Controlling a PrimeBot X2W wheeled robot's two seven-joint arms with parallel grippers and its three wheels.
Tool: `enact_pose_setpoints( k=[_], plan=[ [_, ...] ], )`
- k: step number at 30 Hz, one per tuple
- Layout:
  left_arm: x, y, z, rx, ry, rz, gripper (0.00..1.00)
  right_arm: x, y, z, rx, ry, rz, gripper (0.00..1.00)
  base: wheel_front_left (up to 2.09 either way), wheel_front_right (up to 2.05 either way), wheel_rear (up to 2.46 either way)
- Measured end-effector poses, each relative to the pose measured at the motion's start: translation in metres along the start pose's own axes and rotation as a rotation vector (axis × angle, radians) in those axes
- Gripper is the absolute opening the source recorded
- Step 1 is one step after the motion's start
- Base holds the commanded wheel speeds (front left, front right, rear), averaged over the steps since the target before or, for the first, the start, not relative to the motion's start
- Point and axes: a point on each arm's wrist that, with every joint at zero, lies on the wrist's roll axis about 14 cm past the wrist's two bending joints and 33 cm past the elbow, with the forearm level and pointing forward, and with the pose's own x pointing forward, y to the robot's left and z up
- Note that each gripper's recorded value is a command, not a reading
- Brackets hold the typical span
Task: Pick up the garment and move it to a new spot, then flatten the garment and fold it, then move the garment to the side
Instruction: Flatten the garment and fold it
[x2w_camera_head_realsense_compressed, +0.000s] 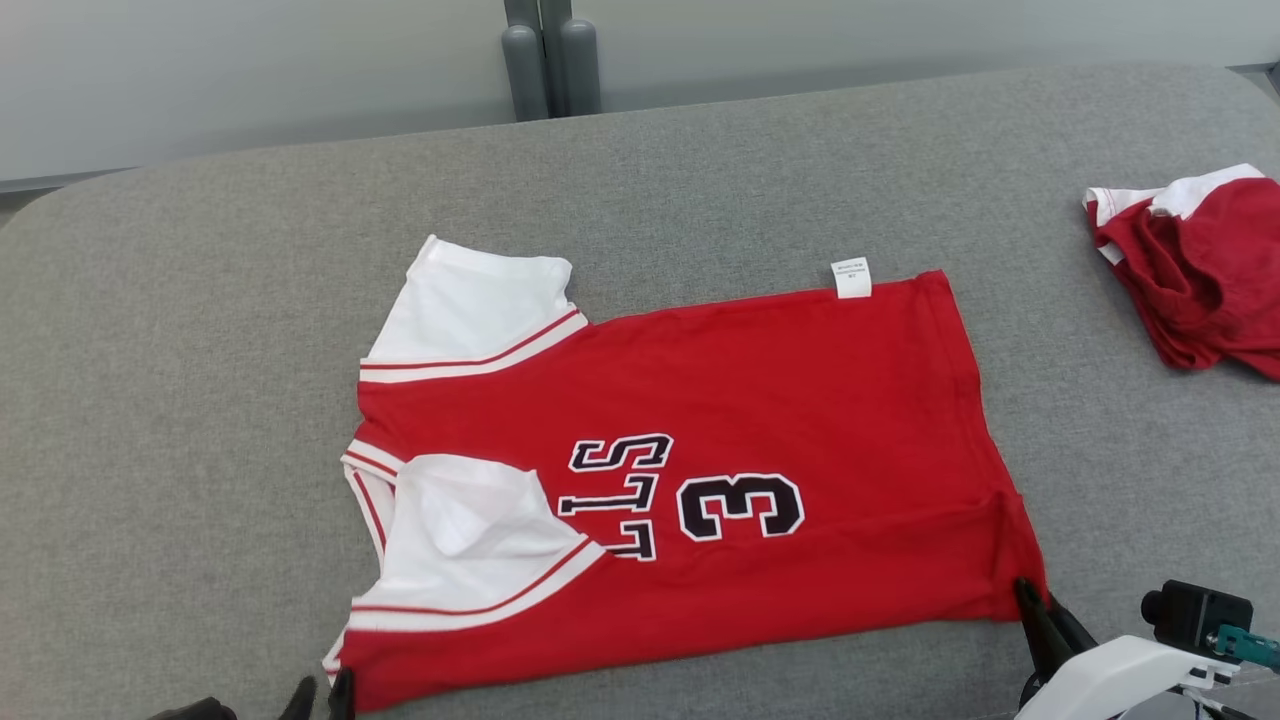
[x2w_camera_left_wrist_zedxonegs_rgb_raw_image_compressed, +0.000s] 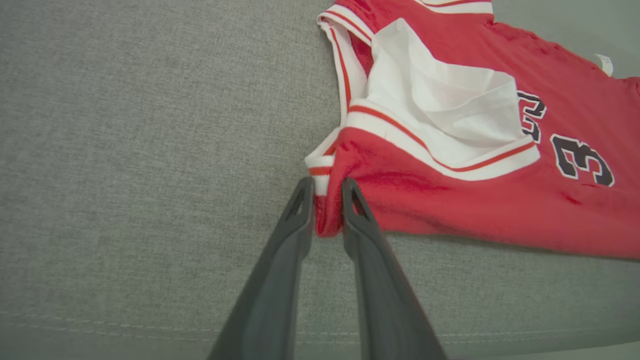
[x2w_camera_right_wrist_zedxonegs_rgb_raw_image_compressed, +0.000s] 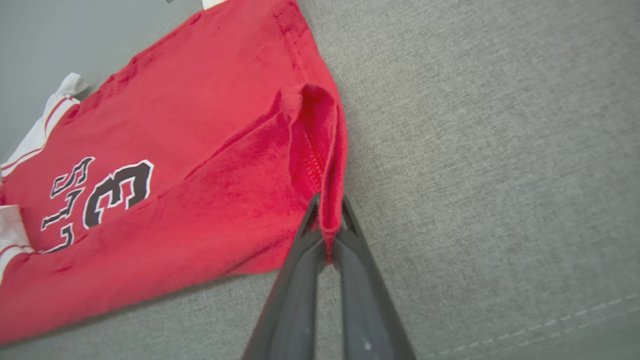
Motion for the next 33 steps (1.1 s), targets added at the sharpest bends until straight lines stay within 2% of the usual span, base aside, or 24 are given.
enact_pose_setpoints(
  k=[6,13,19,23,28,33],
  plan=[
    [0.008,0.004,0.012,0.035,-0.031,0.007,1.0,-0.001,-0.017,0.008,-0.014,-0.04,-0.055,1.0,0.0,0.0,0.0],
    [0.041,-0.014,0.069,0.171,-0.154,-0.063,1.0,0.01,-0.008,0.042,-0.067,-0.146,-0.036,1.0,0.0,0.0,0.0],
    [0.091,-0.043,0.118,0.305,-0.189,-0.144,1.0,0.032,0.023,0.068,-0.12,-0.201,0.05,1.0,0.0,0.0,0.0],
    [0.131,-0.059,0.136,0.368,-0.167,-0.174,1.0,0.05,0.04,0.077,-0.154,-0.209,0.103,1.0,0.0,0.0,0.0],
    [0.179,-0.071,0.141,0.428,-0.107,-0.181,1.0,0.071,0.054,0.08,-0.191,-0.205,0.147,1.0,0.0,0.0,0.0],
    [0.222,-0.068,0.138,0.458,-0.041,-0.157,1.0,0.091,0.057,0.077,-0.21,-0.19,0.167,1.0,0.0,0.0,0.0]
  ],
)
